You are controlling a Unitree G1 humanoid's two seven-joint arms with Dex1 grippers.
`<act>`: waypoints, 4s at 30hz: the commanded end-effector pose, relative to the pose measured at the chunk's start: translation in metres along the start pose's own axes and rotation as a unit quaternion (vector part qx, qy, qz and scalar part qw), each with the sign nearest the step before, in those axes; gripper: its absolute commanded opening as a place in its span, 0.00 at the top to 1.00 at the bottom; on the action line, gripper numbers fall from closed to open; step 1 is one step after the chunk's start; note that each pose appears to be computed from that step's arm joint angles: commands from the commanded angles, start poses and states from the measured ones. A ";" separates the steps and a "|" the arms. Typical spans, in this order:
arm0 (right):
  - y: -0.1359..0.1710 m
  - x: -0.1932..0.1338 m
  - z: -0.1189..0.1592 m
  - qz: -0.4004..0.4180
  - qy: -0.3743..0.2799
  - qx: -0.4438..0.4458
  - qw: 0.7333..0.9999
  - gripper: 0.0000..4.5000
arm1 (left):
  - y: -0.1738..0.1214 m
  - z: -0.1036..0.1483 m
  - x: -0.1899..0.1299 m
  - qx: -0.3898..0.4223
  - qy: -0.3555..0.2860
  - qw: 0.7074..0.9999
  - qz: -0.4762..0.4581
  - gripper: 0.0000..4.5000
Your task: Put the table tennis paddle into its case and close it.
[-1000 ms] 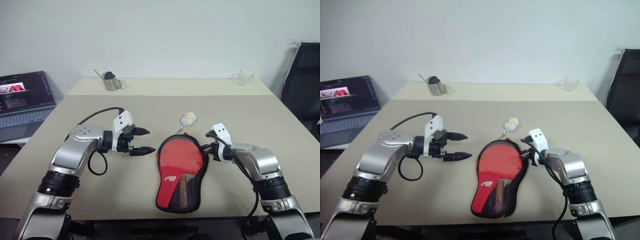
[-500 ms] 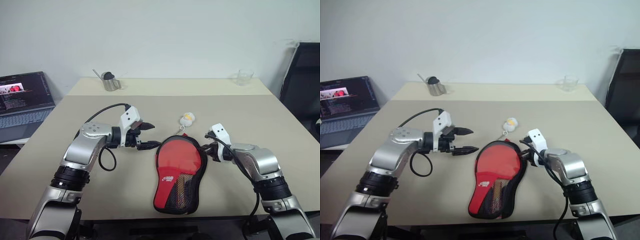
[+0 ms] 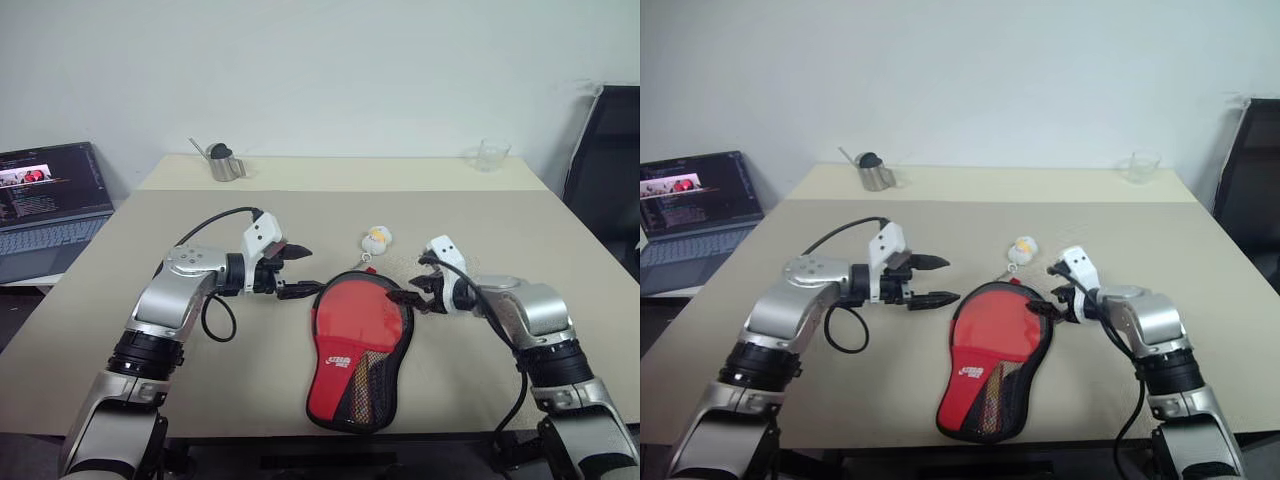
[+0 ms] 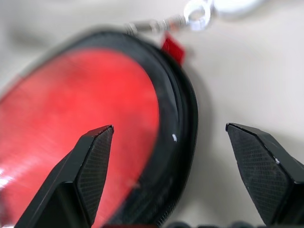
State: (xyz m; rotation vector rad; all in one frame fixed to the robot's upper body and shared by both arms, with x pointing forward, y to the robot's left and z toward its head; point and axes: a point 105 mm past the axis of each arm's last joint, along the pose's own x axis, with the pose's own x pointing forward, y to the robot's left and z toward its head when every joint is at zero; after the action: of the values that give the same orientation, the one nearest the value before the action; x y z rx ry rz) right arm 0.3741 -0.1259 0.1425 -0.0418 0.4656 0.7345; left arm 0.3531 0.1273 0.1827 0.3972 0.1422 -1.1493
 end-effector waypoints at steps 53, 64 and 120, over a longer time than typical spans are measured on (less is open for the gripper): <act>-0.002 0.117 0.055 -0.217 -0.131 0.191 0.948 0.97 | -0.036 -0.043 0.072 -0.036 0.052 0.994 0.094 0.05; -0.005 0.115 0.053 -0.217 -0.125 0.187 0.950 1.00 | -0.036 -0.043 0.074 -0.036 0.052 0.994 0.090 0.05; -0.013 0.109 0.039 -0.220 -0.018 0.026 0.975 1.00 | -0.039 -0.044 0.082 -0.031 0.047 0.996 0.076 0.05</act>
State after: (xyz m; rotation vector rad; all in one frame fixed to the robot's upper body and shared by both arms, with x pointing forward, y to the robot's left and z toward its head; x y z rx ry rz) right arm 0.4575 -0.0359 0.1117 -0.0450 0.4785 0.3513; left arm 0.3554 0.0645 0.1029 0.3860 0.2460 -0.9558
